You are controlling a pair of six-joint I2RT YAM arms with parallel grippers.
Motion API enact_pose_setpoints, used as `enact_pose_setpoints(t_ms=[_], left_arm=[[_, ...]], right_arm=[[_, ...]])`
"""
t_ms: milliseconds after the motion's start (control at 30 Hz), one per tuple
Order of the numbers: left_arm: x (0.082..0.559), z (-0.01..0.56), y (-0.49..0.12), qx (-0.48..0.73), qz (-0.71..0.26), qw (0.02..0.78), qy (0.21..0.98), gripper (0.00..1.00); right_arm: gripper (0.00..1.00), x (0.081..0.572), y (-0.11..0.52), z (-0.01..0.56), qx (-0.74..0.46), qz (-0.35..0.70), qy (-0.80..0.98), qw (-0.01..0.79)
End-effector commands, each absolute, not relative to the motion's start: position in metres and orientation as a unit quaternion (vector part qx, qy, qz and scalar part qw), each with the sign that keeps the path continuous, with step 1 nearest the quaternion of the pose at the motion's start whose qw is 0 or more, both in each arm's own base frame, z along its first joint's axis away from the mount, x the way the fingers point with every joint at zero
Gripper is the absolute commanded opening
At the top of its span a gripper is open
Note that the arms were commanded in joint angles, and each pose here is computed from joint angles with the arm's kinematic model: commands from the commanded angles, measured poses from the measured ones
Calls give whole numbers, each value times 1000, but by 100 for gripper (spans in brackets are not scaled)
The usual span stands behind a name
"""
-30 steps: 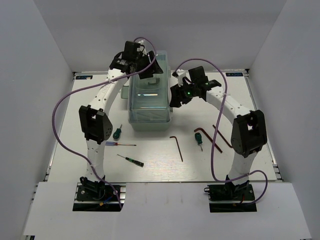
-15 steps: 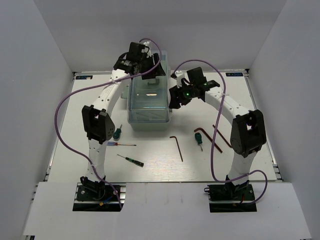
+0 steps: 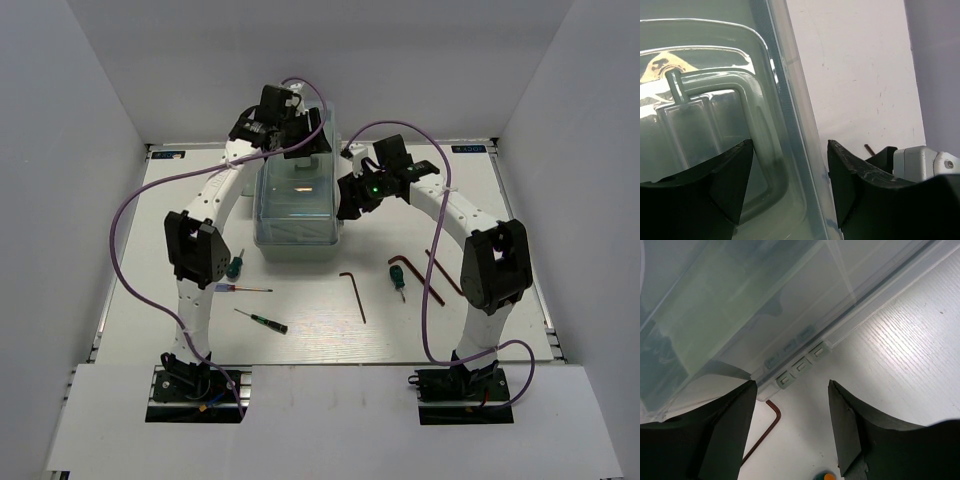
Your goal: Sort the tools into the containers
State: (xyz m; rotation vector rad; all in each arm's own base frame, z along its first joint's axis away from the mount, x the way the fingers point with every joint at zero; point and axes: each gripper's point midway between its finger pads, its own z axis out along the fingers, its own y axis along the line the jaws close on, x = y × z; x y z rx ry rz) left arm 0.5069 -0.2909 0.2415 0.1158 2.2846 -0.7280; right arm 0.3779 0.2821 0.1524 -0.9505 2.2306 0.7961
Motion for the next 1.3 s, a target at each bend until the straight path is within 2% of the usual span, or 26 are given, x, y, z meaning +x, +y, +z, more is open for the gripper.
enact_pose_setpoints(t_ms=[0, 33, 267, 467, 700, 1033, 1267], left_arm=[[471, 192, -308, 69, -316, 258, 910, 71], [461, 185, -317, 78, -346, 233, 906, 70], [452, 204, -338, 84, -459, 221, 857, 66], [445, 208, -337, 71, -501, 203, 838, 61], [449, 231, -328, 58, -555, 224, 799, 61], [459, 235, -309, 30, -571, 235, 786, 61], [462, 220, -311, 23, -572, 218, 791, 61]], right_arm=[[66, 366, 313, 177, -387, 349, 799, 298], [66, 366, 313, 176, -387, 351, 799, 298], [66, 368, 309, 177, -387, 348, 799, 301], [66, 369, 308, 177, -387, 345, 799, 303], [66, 368, 306, 176, -388, 340, 801, 304], [67, 369, 297, 182, -386, 319, 806, 316], [68, 383, 267, 201, -350, 289, 822, 345]])
